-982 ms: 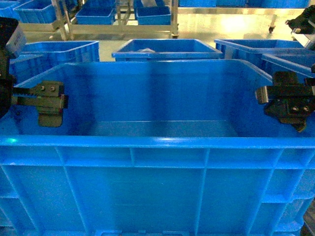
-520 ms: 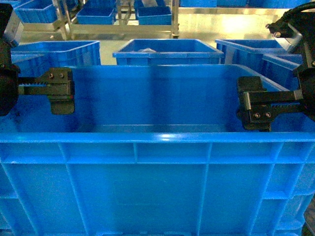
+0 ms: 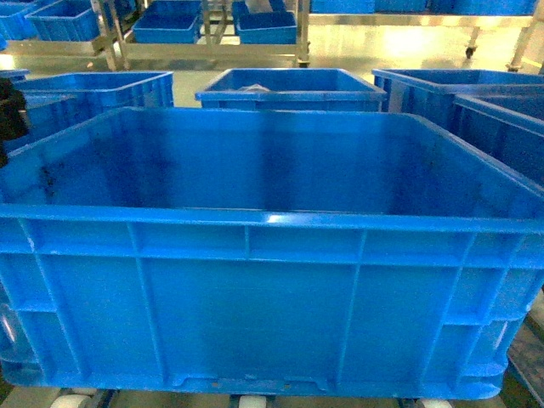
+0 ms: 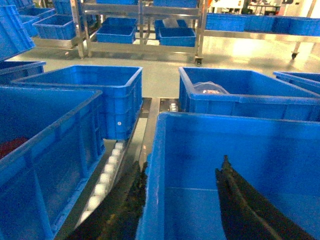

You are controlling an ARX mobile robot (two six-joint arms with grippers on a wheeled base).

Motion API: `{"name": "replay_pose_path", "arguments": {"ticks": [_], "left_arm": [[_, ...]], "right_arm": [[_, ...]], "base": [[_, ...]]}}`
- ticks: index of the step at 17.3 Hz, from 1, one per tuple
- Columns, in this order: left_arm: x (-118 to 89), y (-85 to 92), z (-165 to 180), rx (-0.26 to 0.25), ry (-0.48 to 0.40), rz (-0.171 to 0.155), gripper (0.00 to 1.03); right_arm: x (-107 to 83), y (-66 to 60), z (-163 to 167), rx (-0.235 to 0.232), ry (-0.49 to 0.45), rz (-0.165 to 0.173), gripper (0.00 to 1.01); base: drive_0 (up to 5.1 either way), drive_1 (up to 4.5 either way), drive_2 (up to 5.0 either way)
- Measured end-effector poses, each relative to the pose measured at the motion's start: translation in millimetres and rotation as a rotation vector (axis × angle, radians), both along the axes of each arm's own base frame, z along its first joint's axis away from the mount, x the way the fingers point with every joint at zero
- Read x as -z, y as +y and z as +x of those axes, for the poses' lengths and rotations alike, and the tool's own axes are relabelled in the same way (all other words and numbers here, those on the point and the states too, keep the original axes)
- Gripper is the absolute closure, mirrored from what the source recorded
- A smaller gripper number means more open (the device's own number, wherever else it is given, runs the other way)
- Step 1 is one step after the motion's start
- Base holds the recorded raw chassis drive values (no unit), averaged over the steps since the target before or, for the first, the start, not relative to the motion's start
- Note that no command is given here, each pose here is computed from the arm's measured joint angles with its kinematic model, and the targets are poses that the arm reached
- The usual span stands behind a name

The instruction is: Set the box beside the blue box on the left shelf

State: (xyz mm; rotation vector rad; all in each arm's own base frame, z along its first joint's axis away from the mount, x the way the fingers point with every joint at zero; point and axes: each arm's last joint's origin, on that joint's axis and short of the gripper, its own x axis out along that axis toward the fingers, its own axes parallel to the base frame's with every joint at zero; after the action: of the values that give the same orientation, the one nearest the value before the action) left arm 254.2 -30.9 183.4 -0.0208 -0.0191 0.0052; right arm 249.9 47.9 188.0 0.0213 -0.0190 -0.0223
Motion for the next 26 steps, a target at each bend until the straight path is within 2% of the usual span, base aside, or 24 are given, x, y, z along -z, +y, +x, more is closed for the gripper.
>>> {"name": "replay_pose_path", "arguments": {"ticks": [1, 2, 3, 4, 5, 6, 7, 8, 9, 13, 16, 17, 20, 26], "left_arm": [[4.1, 4.4, -12.3, 0.002, 0.011, 0.002, 0.73], [11.8, 8.7, -25.3, 0.003, 0.042, 0.006, 0.86], [14.2, 10.7, -31.9, 0.003, 0.052, 0.007, 0.93], [14.8, 13.2, -38.8, 0.002, 0.026, 0.003, 1.02], [15.7, 15.4, -44.3, -0.002, 0.004, 0.002, 1.01], [22.5, 17.5, -53.8, 0.0, 0.042, 0.005, 1.01], [25.8, 19.5, -63.8, 0.003, 0.058, 0.006, 1.01], [22.8, 24.4, -69.5, 0.021, 0.042, 0.005, 1.01], [20.1, 30.5, -74.4, 0.001, 0.03, 0.004, 1.01], [20.4, 32.2, -82.4, -0.011, 0.031, 0.004, 1.01], [22.2, 31.3, -87.5, 0.001, 0.04, 0.004, 1.01], [22.6, 31.0, -88.7, 0.004, 0.044, 0.004, 1.01], [22.5, 30.8, -94.1, 0.006, 0.044, 0.004, 1.01], [15.1, 30.9, -119.8, 0.005, 0.015, 0.004, 1.01]], "right_arm": [[0.8, -5.6, -13.9, -0.011, -0.009, -0.002, 0.74], [9.9, -10.9, -25.7, -0.027, 0.028, -0.014, 0.87], [15.2, -15.1, -33.4, -0.029, 0.049, -0.019, 0.96], [16.8, -19.0, -38.9, -0.021, 0.053, -0.023, 1.01], [15.8, -22.9, -45.8, -0.016, 0.039, -0.02, 1.0], [13.6, -26.7, -53.7, -0.017, 0.018, -0.018, 1.0], [19.5, -29.8, -61.2, -0.02, 0.004, -0.016, 1.0], [27.9, -31.3, -67.7, -0.027, 0.049, -0.021, 1.0], [32.6, -34.1, -75.4, -0.024, 0.072, -0.023, 1.0], [27.1, -37.4, -81.7, -0.014, 0.038, -0.019, 1.0], [23.4, -41.2, -84.4, -0.022, 0.023, -0.019, 1.0], [22.9, -42.8, -86.0, -0.042, 0.02, -0.019, 1.0], [24.4, -48.6, -91.5, -0.013, 0.03, -0.018, 1.0], [19.7, -48.0, -116.9, -0.023, 0.015, -0.019, 1.0]], "base": [[0.0, 0.0, 0.0], [0.0, 0.0, 0.0], [0.0, 0.0, 0.0], [0.0, 0.0, 0.0], [0.0, 0.0, 0.0], [0.0, 0.0, 0.0], [0.0, 0.0, 0.0], [0.0, 0.0, 0.0], [0.0, 0.0, 0.0], [0.0, 0.0, 0.0], [0.0, 0.0, 0.0], [0.0, 0.0, 0.0], [0.0, 0.0, 0.0], [0.0, 0.0, 0.0]]}}
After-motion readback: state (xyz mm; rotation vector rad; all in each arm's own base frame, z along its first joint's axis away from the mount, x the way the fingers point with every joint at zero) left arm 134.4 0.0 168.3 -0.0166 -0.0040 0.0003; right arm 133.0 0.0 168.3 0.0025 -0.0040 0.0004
